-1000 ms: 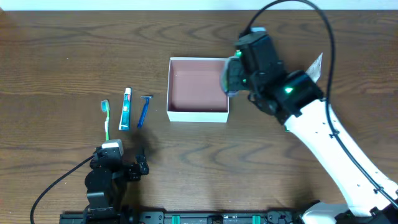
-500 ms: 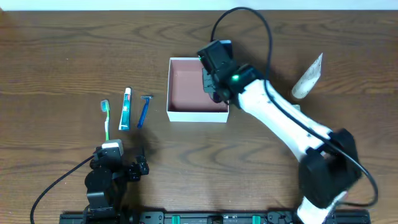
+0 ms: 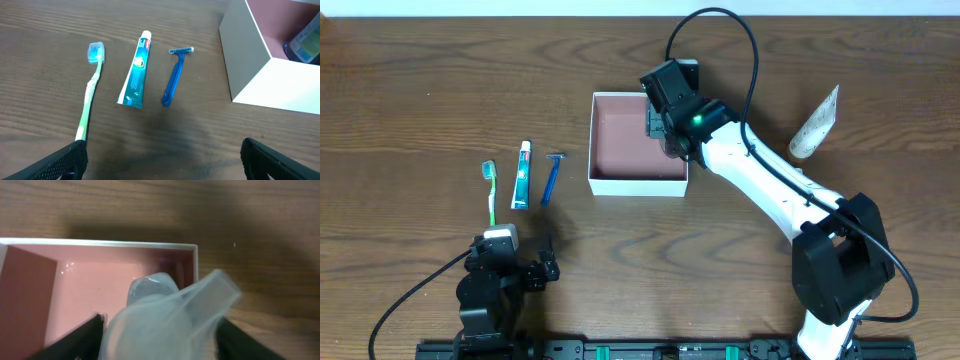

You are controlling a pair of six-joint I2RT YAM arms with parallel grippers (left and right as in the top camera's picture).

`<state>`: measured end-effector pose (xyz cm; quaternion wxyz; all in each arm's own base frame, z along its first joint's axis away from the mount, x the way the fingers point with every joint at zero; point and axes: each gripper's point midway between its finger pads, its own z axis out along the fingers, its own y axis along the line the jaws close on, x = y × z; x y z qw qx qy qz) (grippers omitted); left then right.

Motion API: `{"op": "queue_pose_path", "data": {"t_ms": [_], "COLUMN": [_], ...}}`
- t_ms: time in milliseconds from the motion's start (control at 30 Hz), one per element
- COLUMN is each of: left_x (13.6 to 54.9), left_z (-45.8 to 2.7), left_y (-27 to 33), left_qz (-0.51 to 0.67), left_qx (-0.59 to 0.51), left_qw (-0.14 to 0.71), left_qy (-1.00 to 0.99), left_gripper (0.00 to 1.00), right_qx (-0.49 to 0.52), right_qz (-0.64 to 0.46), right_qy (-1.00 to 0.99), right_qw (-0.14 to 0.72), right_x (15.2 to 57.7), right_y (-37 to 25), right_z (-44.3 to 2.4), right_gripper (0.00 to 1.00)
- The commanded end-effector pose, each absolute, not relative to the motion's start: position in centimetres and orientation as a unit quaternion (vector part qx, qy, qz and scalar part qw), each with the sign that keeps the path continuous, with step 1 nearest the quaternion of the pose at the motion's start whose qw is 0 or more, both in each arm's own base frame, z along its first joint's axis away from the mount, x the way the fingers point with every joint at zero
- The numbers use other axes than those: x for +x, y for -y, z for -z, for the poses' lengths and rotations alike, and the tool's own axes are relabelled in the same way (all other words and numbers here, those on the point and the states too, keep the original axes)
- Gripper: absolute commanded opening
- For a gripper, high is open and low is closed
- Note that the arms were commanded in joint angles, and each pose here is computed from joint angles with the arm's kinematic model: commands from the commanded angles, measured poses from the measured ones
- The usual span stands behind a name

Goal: Pack container
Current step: 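Carry the spray bottle into the white box and release it, then move the right gripper to the white lotion tube and grasp it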

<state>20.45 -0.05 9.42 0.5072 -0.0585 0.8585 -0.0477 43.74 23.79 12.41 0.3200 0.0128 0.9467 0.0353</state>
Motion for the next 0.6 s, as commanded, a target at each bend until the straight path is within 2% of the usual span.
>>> {"op": "queue_pose_path", "data": {"t_ms": [0,100,267,433,567], "left_x": [20.5,20.5,20.5,20.5,20.5], "left_z": [-9.1,-9.1,-9.1,-9.1,-9.1], "left_y": [0.3,0.3,0.3,0.3,0.3], "left_qz": [0.055,0.055,0.055,0.055,0.055], "left_qx": [-0.055,-0.055,-0.055,-0.055,-0.055], "left_qw": [0.506,0.506,0.506,0.506,0.506], "left_qy": [-0.859,-0.859,-0.859,-0.859,-0.859], "left_gripper": [0.98,0.98,0.98,0.98,0.98], "right_qx": [-0.004,-0.001,0.019,0.054,0.104], "right_qz": [-0.061,-0.071,-0.079,-0.016,0.037], "right_qy": [-0.943,-0.945,-0.939,-0.932,-0.933], "right_qw": [0.327,0.319,0.334,0.358,0.342], "right_x": [43.4,42.2,39.8,37.4,36.7], "right_y": [-24.5,-24.3,-21.8,-14.1,-7.2], "right_z": [-14.6,-15.9,-21.0,-25.8,-26.4], "right_gripper": [0.81,0.84,0.91,0.94,0.95]}}
